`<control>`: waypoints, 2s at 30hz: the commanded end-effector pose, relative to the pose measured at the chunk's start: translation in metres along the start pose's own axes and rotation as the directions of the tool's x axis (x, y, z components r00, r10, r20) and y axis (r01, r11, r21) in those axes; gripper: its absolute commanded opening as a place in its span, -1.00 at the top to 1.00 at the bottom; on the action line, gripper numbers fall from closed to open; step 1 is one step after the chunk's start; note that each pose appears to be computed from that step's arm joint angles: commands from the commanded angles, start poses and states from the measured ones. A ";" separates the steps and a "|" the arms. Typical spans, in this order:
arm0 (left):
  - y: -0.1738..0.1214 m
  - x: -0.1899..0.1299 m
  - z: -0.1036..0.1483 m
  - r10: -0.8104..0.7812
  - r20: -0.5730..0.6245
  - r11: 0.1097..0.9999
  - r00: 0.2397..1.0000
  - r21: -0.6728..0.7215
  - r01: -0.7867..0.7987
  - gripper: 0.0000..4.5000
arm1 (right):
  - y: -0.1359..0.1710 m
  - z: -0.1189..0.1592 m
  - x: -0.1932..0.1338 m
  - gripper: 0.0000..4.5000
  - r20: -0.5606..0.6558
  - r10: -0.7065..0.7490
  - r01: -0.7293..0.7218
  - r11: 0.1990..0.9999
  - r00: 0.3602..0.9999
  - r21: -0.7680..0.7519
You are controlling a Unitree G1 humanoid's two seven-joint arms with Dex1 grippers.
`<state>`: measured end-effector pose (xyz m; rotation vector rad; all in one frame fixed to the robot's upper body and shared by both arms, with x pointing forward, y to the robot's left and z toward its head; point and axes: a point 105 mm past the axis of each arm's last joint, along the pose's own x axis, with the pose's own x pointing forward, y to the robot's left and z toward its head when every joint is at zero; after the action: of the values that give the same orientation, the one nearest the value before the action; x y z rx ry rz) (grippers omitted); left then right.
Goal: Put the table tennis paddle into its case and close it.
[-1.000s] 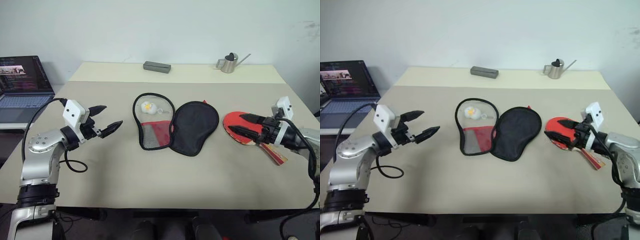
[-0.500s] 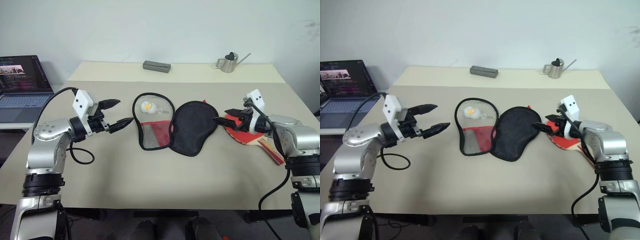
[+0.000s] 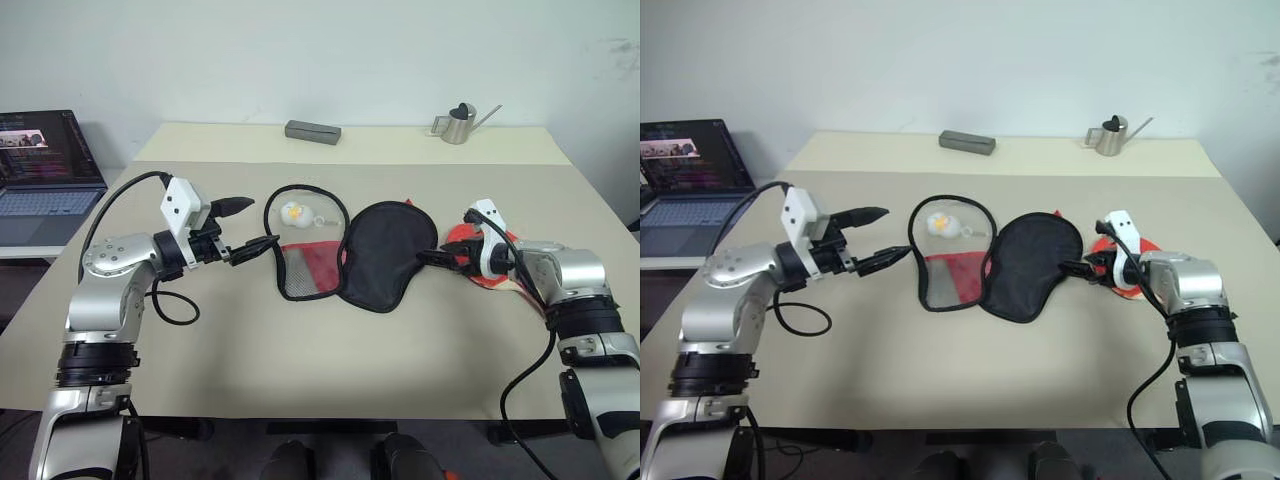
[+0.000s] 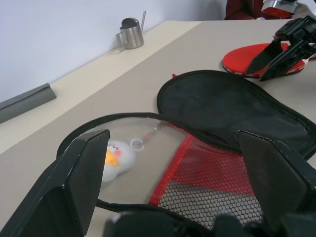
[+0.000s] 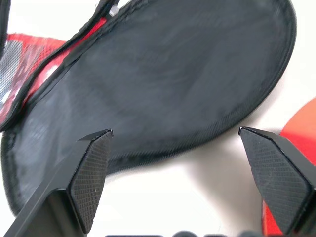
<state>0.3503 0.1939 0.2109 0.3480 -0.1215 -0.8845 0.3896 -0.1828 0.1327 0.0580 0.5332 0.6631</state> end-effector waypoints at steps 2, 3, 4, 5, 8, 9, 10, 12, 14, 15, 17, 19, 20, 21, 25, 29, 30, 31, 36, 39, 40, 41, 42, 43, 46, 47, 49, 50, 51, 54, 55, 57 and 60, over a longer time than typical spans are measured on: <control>0.000 0.005 0.014 -0.018 0.038 0.999 0.999 0.046 0.016 -1.00 | 0.007 0.006 -0.005 -1.00 0.030 0.008 -0.008 1.000 1.000 0.011; 0.000 0.006 0.014 -0.021 0.038 0.999 0.999 0.047 0.019 -1.00 | 0.007 0.005 -0.004 -1.00 0.028 0.006 -0.007 1.000 1.000 0.021; 0.000 0.007 0.014 -0.023 0.039 0.999 0.999 0.047 0.022 -1.00 | 0.009 0.004 -0.003 -1.00 0.026 0.009 -0.010 1.000 1.000 0.029; 0.001 0.007 0.014 -0.025 0.039 0.999 0.999 0.048 0.023 -1.00 | 0.011 0.003 -0.001 -1.00 0.025 0.013 -0.014 0.999 1.000 0.041; 0.001 0.008 0.014 -0.029 0.039 0.998 0.999 0.050 0.027 -1.00 | 0.013 -0.001 0.003 -1.00 0.019 0.006 -0.007 0.998 1.000 0.057; 0.001 0.009 0.014 -0.029 0.039 0.998 0.999 0.050 0.027 -1.00 | 0.013 -0.002 0.004 -1.00 0.016 0.002 -0.003 0.998 1.000 0.057; 0.001 0.009 0.014 -0.030 0.039 0.998 0.999 0.051 0.028 -1.00 | 0.011 -0.004 0.006 -1.00 0.011 -0.011 0.010 0.998 1.000 0.061; 0.001 0.010 0.014 -0.031 0.040 0.998 0.999 0.054 0.029 -1.00 | 0.008 -0.006 0.008 -1.00 0.008 -0.033 0.032 0.996 0.999 0.082; 0.001 0.010 0.014 -0.032 0.040 0.998 0.999 0.057 0.030 -1.00 | 0.006 -0.006 0.009 -1.00 0.009 -0.039 0.038 0.995 0.999 0.093; 0.001 0.010 0.014 -0.031 0.040 0.998 0.999 0.058 0.029 -1.00 | 0.006 -0.005 0.010 -1.00 0.013 -0.040 0.039 0.994 0.999 0.100; 0.001 0.010 0.014 -0.032 0.040 0.998 0.999 0.059 0.029 -1.00 | 0.005 -0.003 0.012 -1.00 0.030 -0.044 0.041 0.992 0.999 0.119; 0.002 0.010 0.014 -0.031 0.039 0.998 0.999 0.060 0.028 -1.00 | 0.004 0.000 0.013 -1.00 0.040 -0.050 0.045 0.991 0.998 0.127; 0.002 0.011 0.014 -0.030 0.039 0.998 0.999 0.061 0.028 -1.00 | 0.004 0.001 0.014 -1.00 0.045 -0.051 0.045 0.990 0.998 0.133; 0.002 0.011 0.014 -0.031 0.039 0.998 0.999 0.062 0.028 -1.00 | 0.004 0.002 0.016 -1.00 0.050 -0.054 0.046 0.990 0.997 0.135; 0.002 0.011 0.013 -0.031 0.037 0.997 0.999 0.066 0.028 -1.00 | 0.003 0.006 0.019 -0.59 0.060 -0.071 0.063 0.991 0.996 0.120; 0.002 0.010 0.013 -0.029 0.036 0.997 0.999 0.067 0.027 -1.00 | 0.000 0.006 0.020 0.01 0.059 -0.087 0.081 0.992 0.994 0.092; 0.002 0.010 0.012 -0.029 0.034 0.997 0.999 0.066 0.027 -1.00 | 0.000 0.007 0.021 0.18 0.062 -0.091 0.085 0.992 0.994 0.090; 0.002 0.009 0.012 -0.027 0.032 0.997 0.999 0.066 0.025 -1.00 | -0.001 0.007 0.021 0.34 0.063 -0.097 0.092 0.993 0.993 0.077; 0.001 0.008 0.009 -0.026 0.028 0.998 0.999 0.063 0.024 -1.00 | -0.002 0.012 0.023 0.97 0.070 -0.109 0.107 0.994 0.992 0.024; 0.000 0.008 0.009 -0.026 0.026 0.998 0.999 0.063 0.024 -1.00 | 0.000 0.016 0.025 0.97 0.071 -0.110 0.112 0.994 0.991 -0.021; 0.000 0.008 0.008 -0.026 0.025 0.998 0.999 0.063 0.024 -1.00 | 0.000 0.017 0.026 0.97 0.071 -0.111 0.114 0.993 0.991 -0.030; 0.000 0.008 0.008 -0.026 0.025 0.998 0.999 0.063 0.024 -1.00 | 0.000 0.020 0.027 0.97 0.072 -0.113 0.117 0.992 0.991 -0.048; 0.000 0.008 0.008 -0.026 0.024 0.998 0.999 0.064 0.025 -1.00 | -0.001 0.022 0.027 0.97 0.073 -0.118 0.122 0.991 0.990 -0.063; 0.000 0.009 0.008 -0.027 0.024 0.998 0.999 0.064 0.025 -1.00 | -0.002 0.024 0.028 0.97 0.072 -0.120 0.125 0.989 0.990 -0.072; -0.001 0.009 0.008 -0.029 0.024 0.998 0.999 0.064 0.028 -1.00 | -0.004 0.030 0.028 0.97 0.066 -0.129 0.136 0.983 0.989 -0.127; -0.002 0.010 0.008 -0.031 0.024 0.998 0.999 0.064 0.029 -1.00 | -0.007 0.033 0.028 0.97 0.065 -0.138 0.146 0.977 0.988 -0.152; -0.002 0.010 0.007 -0.032 0.024 0.998 0.999 0.064 0.030 -1.00 | -0.010 0.036 0.028 0.97 0.065 -0.147 0.156 0.972 0.987 -0.177; -0.002 0.010 0.007 -0.032 0.024 0.998 0.999 0.064 0.030 -1.00 | -0.011 0.038 0.028 0.97 0.066 -0.149 0.158 0.970 0.987 -0.183; -0.002 0.010 0.007 -0.032 0.024 0.997 0.999 0.064 0.030 -1.00 | -0.013 0.040 0.028 0.97 0.064 -0.156 0.166 0.966 0.986 -0.197; -0.002 0.010 0.007 -0.031 0.024 0.997 0.999 0.066 0.030 -1.00 | -0.019 0.045 0.026 0.97 0.061 -0.174 0.183 0.956 0.983 -0.228; -0.002 0.011 0.007 -0.031 0.023 0.997 0.999 0.067 0.030 -1.00 | -0.021 0.047 0.025 0.97 0.062 -0.179 0.188 0.954 0.982 -0.233; -0.002 0.011 0.007 -0.031 0.022 0.997 0.999 0.068 0.030 -1.00 | -0.024 0.048 0.025 0.97 0.059 -0.186 0.195 0.949 0.981 -0.249; -0.003 0.011 0.006 -0.033 0.019 0.997 0.999 0.069 0.032 -1.00 | -0.025 0.049 0.025 0.97 0.049 -0.183 0.190 0.944 0.982 -0.271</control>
<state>0.3555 0.1825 0.2050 0.3800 -0.1167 -0.9246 0.4395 -0.1798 0.1386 -0.1964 0.4678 0.5419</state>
